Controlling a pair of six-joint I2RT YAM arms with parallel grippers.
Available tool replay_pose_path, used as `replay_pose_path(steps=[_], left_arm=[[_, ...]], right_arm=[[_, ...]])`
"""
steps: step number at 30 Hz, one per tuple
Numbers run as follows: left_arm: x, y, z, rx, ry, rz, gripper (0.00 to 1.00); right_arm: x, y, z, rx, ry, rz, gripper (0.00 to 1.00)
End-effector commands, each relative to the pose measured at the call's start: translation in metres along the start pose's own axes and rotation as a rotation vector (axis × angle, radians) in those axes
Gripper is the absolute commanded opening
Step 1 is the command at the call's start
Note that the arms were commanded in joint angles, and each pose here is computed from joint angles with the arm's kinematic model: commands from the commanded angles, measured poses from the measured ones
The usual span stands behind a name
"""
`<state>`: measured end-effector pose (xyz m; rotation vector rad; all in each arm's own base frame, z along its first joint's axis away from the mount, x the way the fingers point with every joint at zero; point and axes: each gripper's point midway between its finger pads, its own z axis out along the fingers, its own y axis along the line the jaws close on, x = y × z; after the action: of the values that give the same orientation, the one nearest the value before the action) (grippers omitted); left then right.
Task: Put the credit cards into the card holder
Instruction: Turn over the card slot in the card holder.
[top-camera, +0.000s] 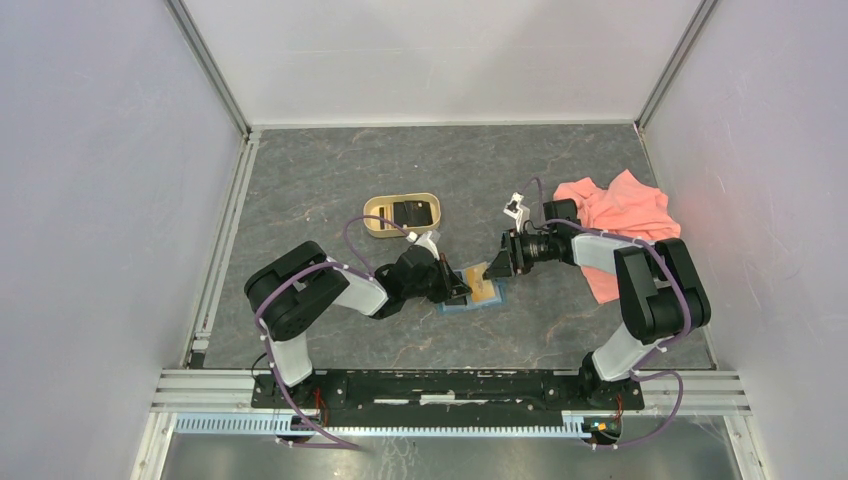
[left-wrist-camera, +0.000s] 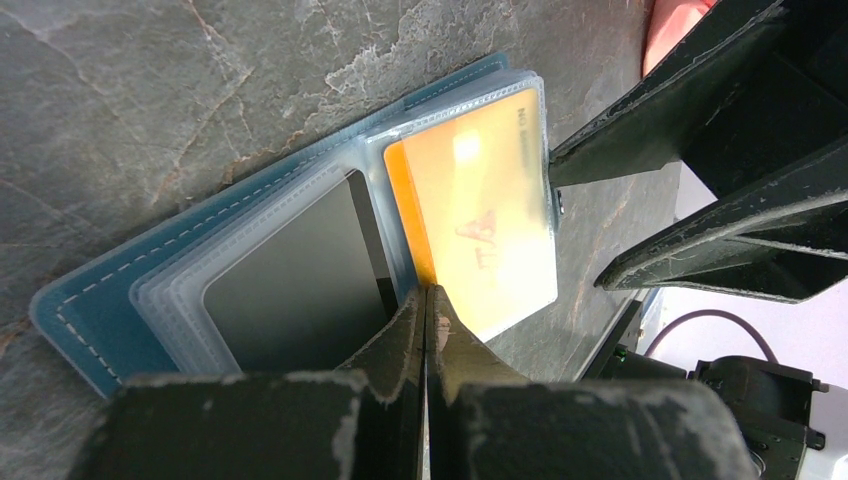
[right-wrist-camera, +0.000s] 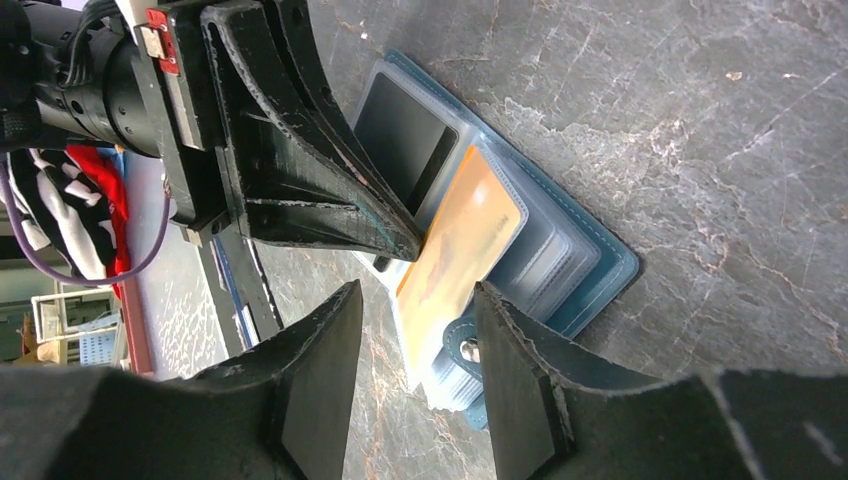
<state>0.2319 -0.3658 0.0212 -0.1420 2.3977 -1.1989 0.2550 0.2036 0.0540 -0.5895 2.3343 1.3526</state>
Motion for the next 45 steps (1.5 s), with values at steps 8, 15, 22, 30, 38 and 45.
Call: replay_pose_path(steps=[8, 15, 22, 30, 38, 45], left_arm=[[0.012, 0.050, 0.000, -0.174, 0.029, -0.026, 0.02], [0.013, 0.051, 0.000, -0.174, 0.031, -0.028, 0.02], [0.011, 0.048, -0.002, -0.149, 0.025, -0.035, 0.02], [0.008, 0.044, -0.005, -0.105, 0.014, -0.060, 0.02], [0.009, 0.047, -0.004, -0.110, 0.019, -0.070, 0.02], [0.009, 0.048, -0.004, -0.113, 0.022, -0.069, 0.02]], right_arm=[[-0.019, 0.045, -0.001, -0.181, -0.045, -0.104, 0.51], [-0.022, 0.041, -0.005, -0.143, -0.048, -0.168, 0.53], [-0.007, 0.046, 0.007, -0.230, -0.004, -0.094, 0.53], [0.000, 0.056, 0.014, -0.296, 0.011, -0.075, 0.52], [-0.030, 0.053, -0.008, -0.141, -0.039, -0.327, 0.53], [-0.030, 0.009, -0.015, 0.111, -0.021, -0.309, 0.45]])
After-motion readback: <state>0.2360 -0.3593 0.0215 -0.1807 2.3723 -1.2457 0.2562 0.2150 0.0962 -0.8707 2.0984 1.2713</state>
